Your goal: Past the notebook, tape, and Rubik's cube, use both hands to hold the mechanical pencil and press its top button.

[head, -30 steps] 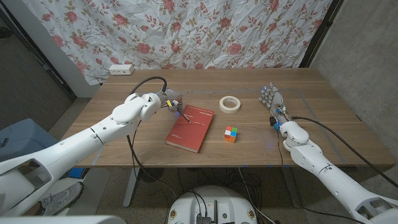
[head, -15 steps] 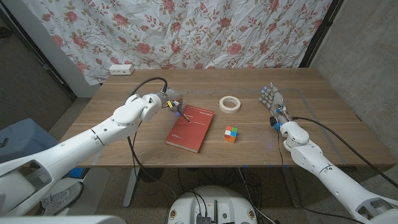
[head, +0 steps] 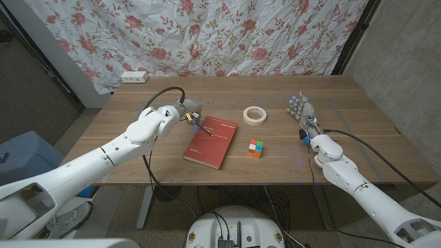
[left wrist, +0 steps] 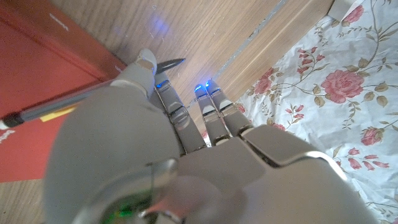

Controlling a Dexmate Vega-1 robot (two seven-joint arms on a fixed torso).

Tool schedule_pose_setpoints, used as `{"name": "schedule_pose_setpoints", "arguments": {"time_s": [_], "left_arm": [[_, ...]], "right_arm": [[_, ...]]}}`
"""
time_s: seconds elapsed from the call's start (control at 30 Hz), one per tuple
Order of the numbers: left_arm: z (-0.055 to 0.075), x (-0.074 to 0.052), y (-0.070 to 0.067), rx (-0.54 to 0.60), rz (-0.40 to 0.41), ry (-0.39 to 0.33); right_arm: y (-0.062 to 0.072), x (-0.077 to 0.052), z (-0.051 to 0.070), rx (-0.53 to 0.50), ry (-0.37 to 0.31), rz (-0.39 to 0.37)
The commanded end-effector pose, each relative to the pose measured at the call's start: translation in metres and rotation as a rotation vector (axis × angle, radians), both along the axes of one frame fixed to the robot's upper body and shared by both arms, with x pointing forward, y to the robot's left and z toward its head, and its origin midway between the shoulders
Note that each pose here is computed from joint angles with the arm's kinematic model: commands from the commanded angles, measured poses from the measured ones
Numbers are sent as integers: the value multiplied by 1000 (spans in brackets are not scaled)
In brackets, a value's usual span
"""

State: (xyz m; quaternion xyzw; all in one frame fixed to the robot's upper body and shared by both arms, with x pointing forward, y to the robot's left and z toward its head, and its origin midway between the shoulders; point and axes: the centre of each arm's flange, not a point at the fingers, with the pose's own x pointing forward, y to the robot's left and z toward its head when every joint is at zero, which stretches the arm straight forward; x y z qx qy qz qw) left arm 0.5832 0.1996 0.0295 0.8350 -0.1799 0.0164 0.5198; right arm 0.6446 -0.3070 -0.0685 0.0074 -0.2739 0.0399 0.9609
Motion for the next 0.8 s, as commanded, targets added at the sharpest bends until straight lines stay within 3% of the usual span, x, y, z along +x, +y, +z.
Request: {"name": "schedule_pose_setpoints", "arguments": {"time_s": [0.03, 0.8], "left_arm": [[1, -11, 1, -43, 41, -26], [-2, -34, -2, -210, 113, -73]], "right_arm": [[1, 2, 1, -8, 2, 9], [5, 1, 10, -54, -18, 14]]}}
